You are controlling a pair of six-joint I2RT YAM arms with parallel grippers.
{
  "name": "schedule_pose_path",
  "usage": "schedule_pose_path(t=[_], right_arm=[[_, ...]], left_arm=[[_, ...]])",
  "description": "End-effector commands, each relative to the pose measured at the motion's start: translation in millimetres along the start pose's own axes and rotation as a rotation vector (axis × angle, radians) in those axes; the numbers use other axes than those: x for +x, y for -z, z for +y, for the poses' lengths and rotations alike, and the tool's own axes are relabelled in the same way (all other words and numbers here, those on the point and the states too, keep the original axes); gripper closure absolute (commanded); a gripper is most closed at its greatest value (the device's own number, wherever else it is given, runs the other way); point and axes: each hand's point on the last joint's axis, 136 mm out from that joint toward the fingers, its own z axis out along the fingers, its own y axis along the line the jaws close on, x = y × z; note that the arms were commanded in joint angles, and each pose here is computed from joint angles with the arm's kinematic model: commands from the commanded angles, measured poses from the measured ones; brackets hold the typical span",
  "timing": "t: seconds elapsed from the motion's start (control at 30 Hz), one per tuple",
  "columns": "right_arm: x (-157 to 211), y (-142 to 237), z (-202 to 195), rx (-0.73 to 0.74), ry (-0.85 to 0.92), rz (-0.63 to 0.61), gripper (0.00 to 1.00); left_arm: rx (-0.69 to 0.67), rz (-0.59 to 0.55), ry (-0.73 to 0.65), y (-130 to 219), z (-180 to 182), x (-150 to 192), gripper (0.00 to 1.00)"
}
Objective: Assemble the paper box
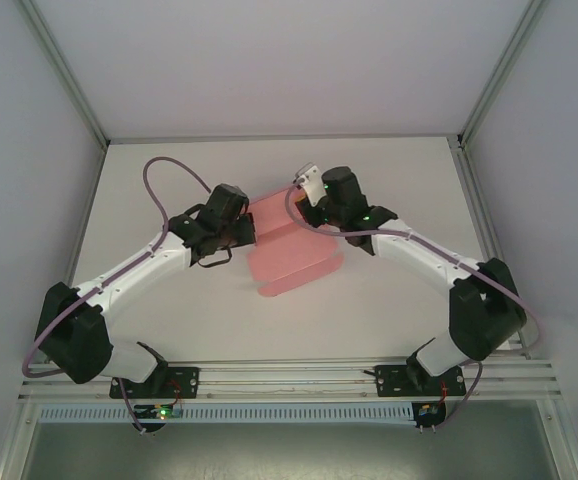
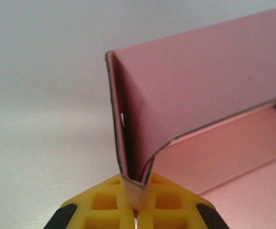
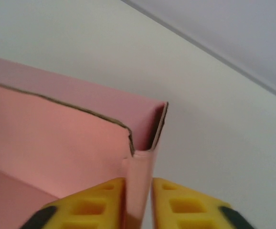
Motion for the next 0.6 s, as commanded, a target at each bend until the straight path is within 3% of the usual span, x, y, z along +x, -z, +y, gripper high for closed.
schedule_pose_path(t=[0.0,0.17,0.27,0.57], right_arm=[[8,-2,-49,0.364,0.047,0.072,0.90],[19,19,-97,0.812,0.229,0.213,0.92],[25,31,-113,0.988,0.329,0.305,0.92],[29,23,-118,1.141,0.521,0.394,0.90]], left_arm=[[0.031,-0.005,0.005,12,-15,-4,1.00],[-0.064,0.033,0.089,13,0,1,1.00],[-0.123,0.048,0.112,15,9,4,1.00],[-0.110,0.054,0.140,15,5,4,1.00]])
